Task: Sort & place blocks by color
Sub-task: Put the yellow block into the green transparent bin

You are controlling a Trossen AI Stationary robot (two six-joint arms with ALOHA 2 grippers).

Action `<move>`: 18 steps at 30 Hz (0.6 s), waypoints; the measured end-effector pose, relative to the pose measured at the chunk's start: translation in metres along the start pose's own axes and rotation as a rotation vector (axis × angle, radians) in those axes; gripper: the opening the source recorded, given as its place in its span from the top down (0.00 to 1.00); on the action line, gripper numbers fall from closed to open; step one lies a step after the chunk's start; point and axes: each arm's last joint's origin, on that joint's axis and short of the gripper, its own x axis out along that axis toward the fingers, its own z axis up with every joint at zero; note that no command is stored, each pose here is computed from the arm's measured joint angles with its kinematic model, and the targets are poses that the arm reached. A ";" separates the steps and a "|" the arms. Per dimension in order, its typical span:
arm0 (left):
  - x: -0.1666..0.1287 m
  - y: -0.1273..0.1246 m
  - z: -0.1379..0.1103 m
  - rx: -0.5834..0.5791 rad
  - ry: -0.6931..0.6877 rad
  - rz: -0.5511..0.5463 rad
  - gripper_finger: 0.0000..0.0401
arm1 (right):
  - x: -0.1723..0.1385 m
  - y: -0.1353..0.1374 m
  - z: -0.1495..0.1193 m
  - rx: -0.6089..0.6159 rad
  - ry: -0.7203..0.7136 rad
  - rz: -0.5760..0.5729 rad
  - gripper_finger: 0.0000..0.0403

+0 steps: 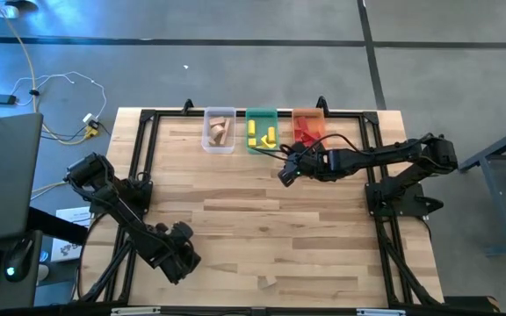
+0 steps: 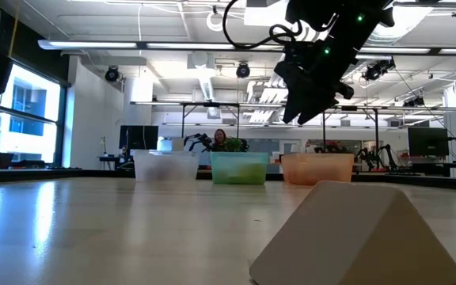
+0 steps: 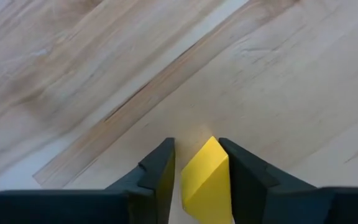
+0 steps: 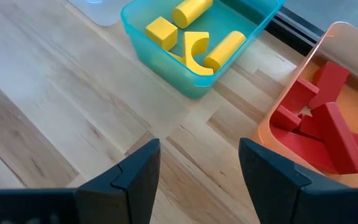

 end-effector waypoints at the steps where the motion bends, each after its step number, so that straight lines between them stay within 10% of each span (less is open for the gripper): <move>1: 0.000 0.000 0.001 0.011 0.003 -0.001 0.74 | 0.000 0.000 0.000 0.003 0.000 0.000 0.49; 18: -0.004 -0.001 0.009 0.072 -0.081 -0.036 0.87 | -0.006 0.009 -0.006 -0.007 -0.003 0.028 0.49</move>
